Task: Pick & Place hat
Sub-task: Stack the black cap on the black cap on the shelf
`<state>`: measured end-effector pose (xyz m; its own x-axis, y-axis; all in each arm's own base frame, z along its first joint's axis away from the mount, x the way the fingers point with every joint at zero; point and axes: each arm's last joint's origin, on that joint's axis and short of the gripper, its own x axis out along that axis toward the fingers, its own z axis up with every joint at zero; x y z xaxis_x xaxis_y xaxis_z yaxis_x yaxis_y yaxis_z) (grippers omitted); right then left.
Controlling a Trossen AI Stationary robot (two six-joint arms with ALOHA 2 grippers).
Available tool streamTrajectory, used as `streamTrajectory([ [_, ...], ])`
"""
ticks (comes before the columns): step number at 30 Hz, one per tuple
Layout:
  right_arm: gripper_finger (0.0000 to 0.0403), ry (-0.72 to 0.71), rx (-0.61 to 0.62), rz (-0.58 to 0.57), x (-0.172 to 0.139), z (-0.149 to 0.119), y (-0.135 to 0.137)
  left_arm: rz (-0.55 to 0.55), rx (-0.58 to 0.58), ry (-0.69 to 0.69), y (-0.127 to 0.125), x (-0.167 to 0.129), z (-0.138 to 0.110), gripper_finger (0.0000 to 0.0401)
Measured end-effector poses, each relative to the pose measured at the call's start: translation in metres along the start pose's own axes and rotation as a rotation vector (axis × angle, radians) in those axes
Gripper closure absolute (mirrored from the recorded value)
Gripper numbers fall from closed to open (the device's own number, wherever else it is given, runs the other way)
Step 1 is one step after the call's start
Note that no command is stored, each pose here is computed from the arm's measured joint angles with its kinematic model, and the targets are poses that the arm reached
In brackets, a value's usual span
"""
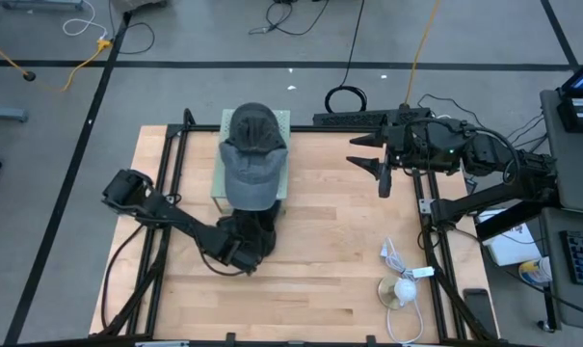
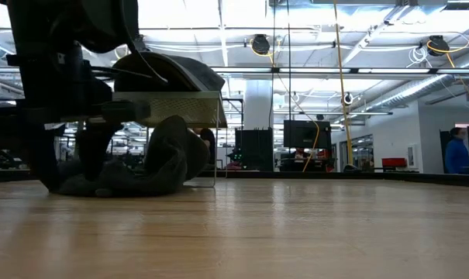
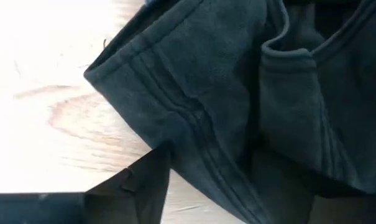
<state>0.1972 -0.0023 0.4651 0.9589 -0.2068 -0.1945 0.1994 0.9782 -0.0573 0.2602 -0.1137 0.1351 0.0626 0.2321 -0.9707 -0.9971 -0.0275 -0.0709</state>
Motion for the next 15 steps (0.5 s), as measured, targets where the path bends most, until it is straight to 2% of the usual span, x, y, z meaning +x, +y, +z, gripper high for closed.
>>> streamTrajectory([
  [8, 0.0222, -0.005, 0.002, 0.000, 0.000, 0.001, 0.000, 0.014, 0.188, 0.059, 0.004, 0.000, -0.011, 0.0294],
  [15, 0.0222, -0.010, 0.090, 0.004, 0.000, 0.001, 0.000, -0.003, 0.492, 0.098, 0.010, -0.004, -0.024, 0.0368],
])
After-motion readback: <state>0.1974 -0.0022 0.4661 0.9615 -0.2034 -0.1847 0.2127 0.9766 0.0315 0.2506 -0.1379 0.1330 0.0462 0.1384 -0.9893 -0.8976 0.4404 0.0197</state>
